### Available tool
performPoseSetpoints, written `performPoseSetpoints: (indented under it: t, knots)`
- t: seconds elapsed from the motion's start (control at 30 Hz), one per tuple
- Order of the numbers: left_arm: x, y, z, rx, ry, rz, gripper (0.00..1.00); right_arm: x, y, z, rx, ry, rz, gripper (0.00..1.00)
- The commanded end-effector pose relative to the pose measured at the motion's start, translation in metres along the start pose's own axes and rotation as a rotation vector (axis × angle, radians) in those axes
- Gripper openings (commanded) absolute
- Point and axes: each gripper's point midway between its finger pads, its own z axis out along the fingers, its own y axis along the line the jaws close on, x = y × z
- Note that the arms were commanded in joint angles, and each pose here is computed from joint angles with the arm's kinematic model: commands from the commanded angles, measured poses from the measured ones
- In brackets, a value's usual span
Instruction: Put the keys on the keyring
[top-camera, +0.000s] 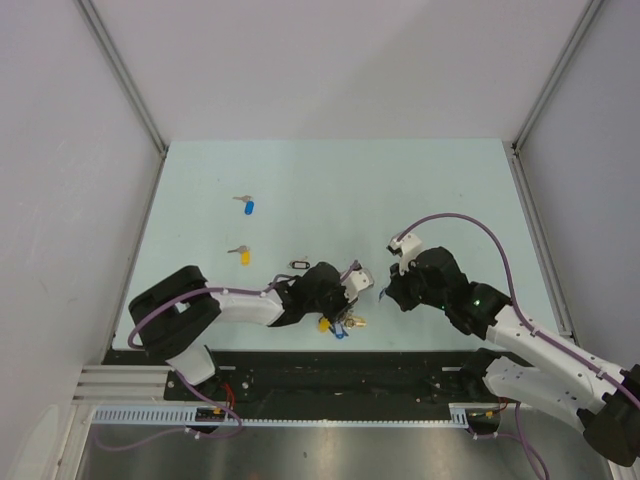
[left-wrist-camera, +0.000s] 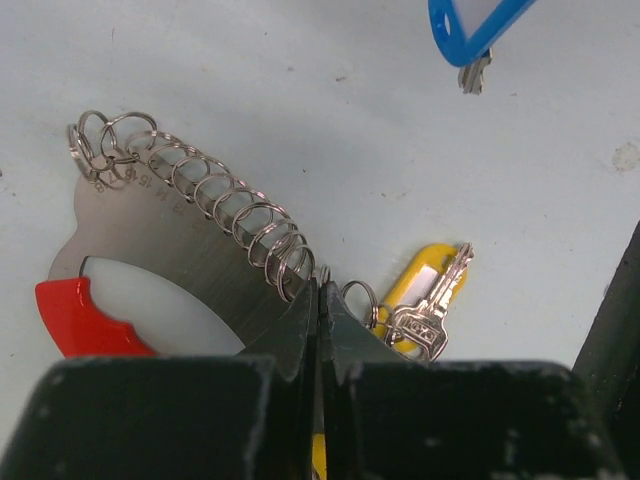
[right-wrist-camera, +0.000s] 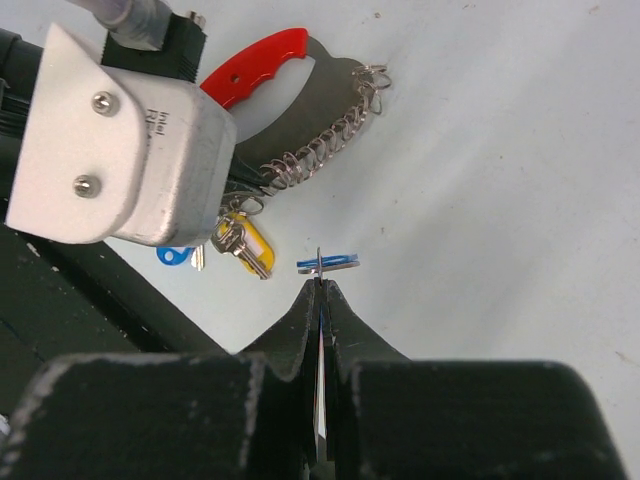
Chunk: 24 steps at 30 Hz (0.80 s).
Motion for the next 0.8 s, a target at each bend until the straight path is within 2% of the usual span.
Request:
performPoseSetpoints:
  t: [0.0,0.17,0.27,0.37,0.67,0.77]
  knots:
    - [0.002,-0.006,-0.01,0.024,-0.045,0.03,0.0,-0.005,0.009,-0.003,-0.045,-0.024,-0.018,0.0]
    - [-0.011,-0.004,-0.017,0.027,-0.158,0.042,0.0,0.0,0.021,0.003,-0.087,0.0,-0.066,0.0]
    - [-0.012,-0.004,-0.02,0.036,-0.185,0.05,0.0,0.004,0.025,0.008,-0.096,0.021,-0.086,0.0]
    - [-0.006,-0.001,-0.019,0.029,-0.17,0.05,0.1,0.008,0.025,0.013,-0.092,0.04,-0.098,0.0]
    - [0.008,-0.002,-0.02,0.028,-0.138,0.059,0.25,0.009,0.028,0.017,-0.094,0.044,-0.103,0.0]
    - [0.01,-0.002,-0.022,0.026,-0.14,0.063,0.26,0.009,0.028,0.018,-0.098,0.046,-0.106,0.0]
